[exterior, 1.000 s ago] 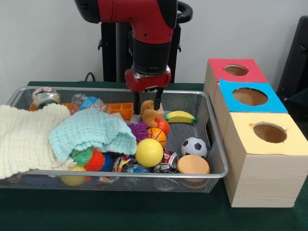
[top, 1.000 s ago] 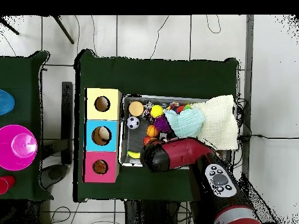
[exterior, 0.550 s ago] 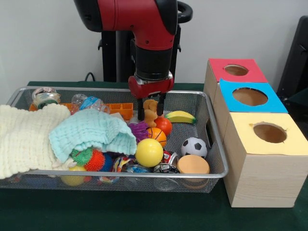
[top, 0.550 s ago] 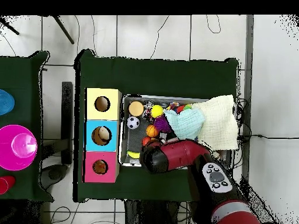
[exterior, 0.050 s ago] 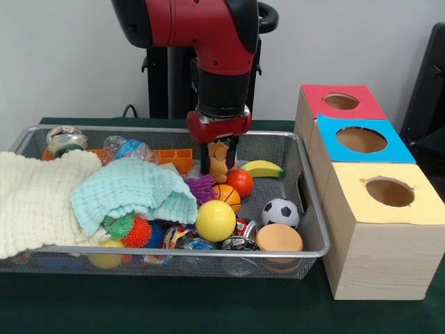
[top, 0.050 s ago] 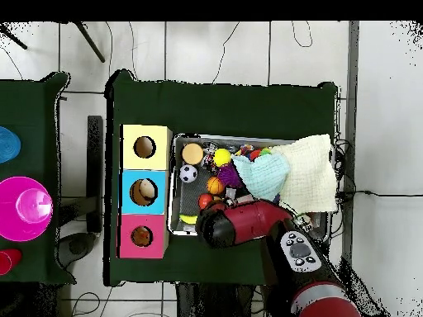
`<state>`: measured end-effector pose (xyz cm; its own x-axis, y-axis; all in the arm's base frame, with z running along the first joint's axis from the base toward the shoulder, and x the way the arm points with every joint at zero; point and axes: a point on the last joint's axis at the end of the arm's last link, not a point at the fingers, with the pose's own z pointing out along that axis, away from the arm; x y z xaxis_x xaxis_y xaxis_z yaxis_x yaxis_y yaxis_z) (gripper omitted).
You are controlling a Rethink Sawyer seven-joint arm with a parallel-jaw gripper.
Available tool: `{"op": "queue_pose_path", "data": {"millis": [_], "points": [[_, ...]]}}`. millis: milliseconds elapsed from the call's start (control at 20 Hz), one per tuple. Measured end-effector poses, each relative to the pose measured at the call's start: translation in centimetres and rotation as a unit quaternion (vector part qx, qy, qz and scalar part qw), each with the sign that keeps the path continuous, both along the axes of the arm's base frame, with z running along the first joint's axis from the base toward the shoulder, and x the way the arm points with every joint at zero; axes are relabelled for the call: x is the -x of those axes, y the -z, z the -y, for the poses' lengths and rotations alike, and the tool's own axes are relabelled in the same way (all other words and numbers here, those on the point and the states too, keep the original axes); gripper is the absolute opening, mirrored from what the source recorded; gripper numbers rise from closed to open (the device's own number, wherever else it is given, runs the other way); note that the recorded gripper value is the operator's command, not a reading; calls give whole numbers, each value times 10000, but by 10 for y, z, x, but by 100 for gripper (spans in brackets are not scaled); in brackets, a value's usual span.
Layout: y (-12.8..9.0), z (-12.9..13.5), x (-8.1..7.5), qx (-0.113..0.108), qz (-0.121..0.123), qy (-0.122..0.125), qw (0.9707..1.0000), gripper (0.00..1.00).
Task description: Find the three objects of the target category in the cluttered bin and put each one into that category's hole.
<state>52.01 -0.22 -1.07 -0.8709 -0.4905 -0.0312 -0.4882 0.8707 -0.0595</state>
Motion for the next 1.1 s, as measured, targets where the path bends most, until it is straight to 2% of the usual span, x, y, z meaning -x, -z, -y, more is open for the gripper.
{"op": "queue_pose_path", "data": {"millis": [750,1100], "points": [[-1,5,2,64,-36,82,9999,0],[-15,5,-5,54,39,231,9997,0]]}}
